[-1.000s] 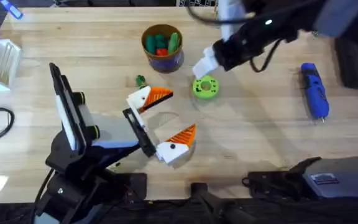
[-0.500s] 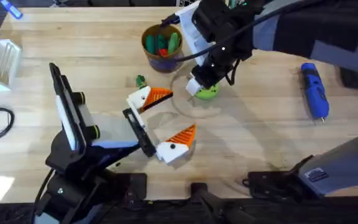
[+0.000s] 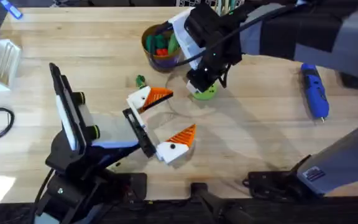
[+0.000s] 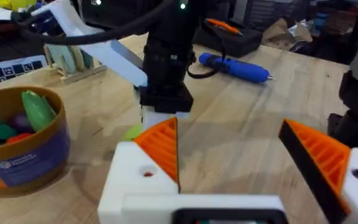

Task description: Pick up the gripper from the table and insert it into the empty holder that is missing its gripper. Then pick up a screw, insert it into the mounting hole, and use the screwdriver to tighten it. Finally, clean up the table by picking up the vegetable and placing it into the bucket.

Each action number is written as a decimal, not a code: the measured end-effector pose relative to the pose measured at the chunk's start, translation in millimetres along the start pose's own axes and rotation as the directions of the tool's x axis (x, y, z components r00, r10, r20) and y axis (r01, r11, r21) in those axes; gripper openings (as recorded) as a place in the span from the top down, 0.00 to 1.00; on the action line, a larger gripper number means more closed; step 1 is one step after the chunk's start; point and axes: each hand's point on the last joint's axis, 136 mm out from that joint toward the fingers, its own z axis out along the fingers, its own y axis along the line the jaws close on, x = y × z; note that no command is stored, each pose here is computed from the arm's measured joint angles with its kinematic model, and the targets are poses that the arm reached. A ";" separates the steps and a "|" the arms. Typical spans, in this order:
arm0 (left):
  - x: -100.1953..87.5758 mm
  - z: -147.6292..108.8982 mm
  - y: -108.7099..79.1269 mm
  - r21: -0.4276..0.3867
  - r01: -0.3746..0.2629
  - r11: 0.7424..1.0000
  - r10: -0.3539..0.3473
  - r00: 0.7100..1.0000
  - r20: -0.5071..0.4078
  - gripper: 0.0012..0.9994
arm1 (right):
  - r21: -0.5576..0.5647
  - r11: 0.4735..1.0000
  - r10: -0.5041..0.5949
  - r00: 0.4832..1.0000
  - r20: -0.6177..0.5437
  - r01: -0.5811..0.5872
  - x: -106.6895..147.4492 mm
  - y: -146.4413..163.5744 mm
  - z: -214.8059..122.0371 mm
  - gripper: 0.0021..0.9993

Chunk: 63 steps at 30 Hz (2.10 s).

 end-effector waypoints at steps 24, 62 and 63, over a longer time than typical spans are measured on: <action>-0.1 0.0 -0.1 0.000 0.000 1.000 0.000 1.000 0.000 0.01 | 0.131 0.991 0.003 0.999 -0.034 0.002 -11.9 -19.3 -76.5 1.00; -0.1 0.0 -0.5 0.003 0.000 1.000 0.000 1.000 0.000 0.01 | -0.212 0.907 -0.318 0.922 0.223 0.364 -51.2 168.5 -178.3 1.00; 0.0 0.0 -0.5 0.003 0.000 1.000 0.000 1.000 0.000 0.01 | -0.213 0.907 -0.318 0.923 0.219 0.363 -50.7 168.4 -177.3 1.00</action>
